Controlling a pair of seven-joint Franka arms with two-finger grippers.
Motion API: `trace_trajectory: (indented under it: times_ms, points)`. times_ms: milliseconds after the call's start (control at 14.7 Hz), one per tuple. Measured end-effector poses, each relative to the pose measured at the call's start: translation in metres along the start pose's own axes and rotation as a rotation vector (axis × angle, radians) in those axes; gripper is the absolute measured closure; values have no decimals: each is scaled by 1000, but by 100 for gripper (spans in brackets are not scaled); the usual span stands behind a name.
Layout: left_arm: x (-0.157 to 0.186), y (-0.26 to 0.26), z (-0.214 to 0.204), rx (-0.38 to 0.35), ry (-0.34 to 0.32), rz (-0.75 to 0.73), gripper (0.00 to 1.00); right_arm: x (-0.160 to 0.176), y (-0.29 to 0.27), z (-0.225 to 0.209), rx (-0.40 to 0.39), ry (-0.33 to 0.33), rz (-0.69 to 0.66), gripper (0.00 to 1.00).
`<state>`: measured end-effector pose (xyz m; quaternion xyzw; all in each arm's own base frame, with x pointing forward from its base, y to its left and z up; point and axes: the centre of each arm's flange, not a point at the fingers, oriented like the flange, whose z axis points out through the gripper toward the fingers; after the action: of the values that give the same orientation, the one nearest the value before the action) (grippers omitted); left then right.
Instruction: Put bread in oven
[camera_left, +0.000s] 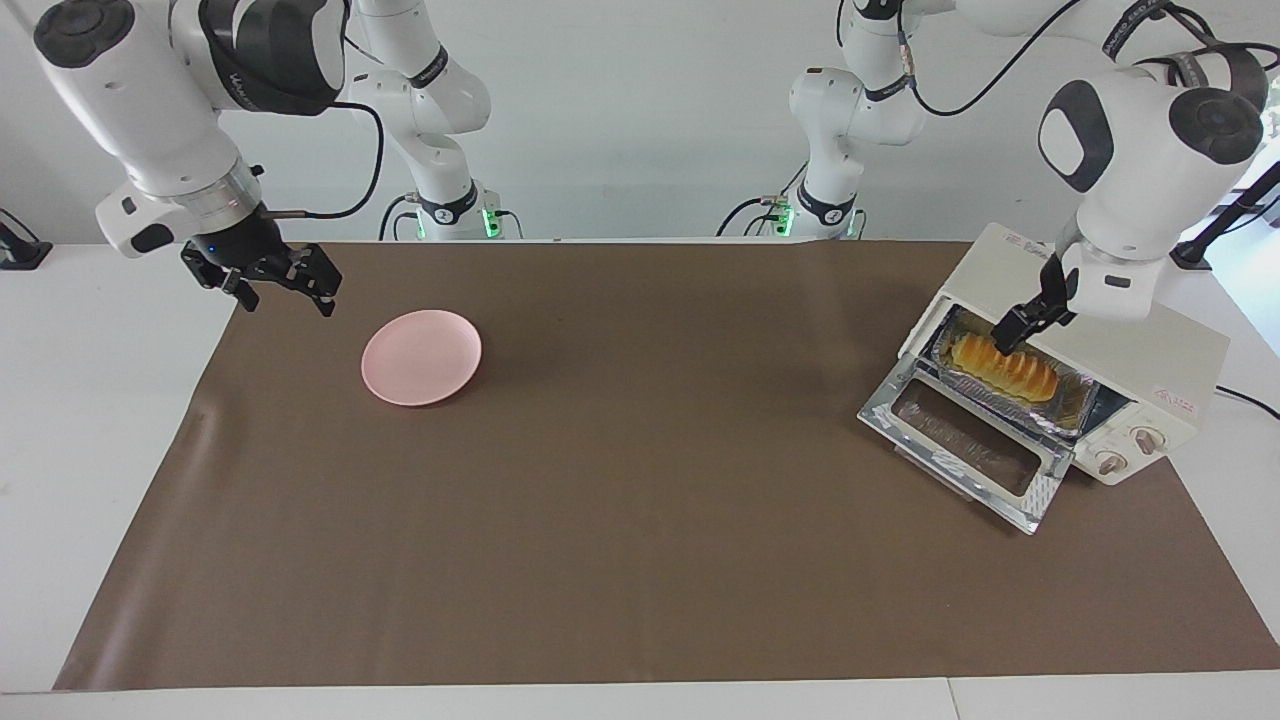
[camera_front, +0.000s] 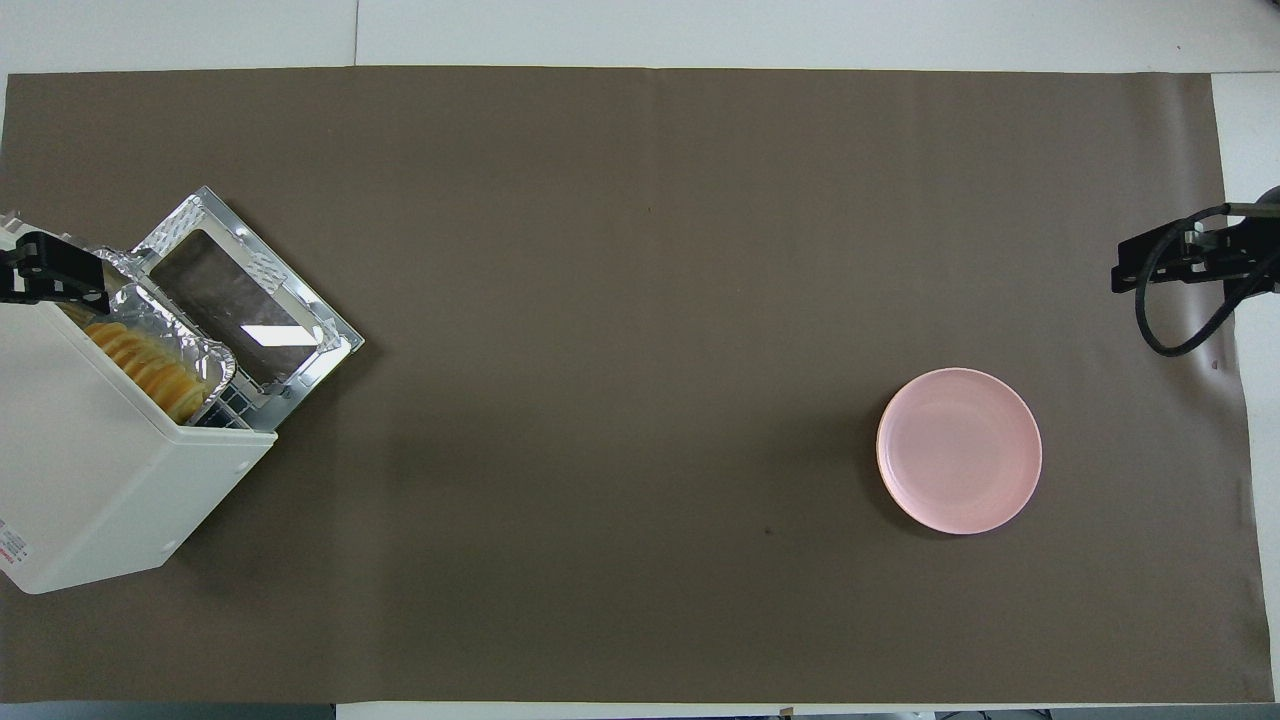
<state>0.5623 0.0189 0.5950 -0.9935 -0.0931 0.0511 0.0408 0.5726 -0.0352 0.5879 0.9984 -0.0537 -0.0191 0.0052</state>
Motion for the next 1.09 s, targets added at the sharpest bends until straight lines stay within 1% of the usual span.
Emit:
trace_trajectory:
  times_ms: [204,272,340,612,748,816,1088]
  points:
    - [-20,-17,-17,-31,-13,9,0,0,0,0,0,0,0,0]
    - [-28,-33,-24,-49,-7,30,0,0,0,0,0,0,0,0]
    - [-32,-35,-28,-53,-3,76,0,0,0,0,0,0,0,0]
    - [-40,-5,-34,-39,2,153,0,0,0,0,0,0,0,0]
    - [-41,6,-35,-59,7,170,0,0,0,0,0,0,0,0]
    - [-40,8,-35,-73,8,171,0,0,0,0,0,0,0,0]
    - [-34,7,-33,-79,8,183,0,0,0,0,0,0,0,0]
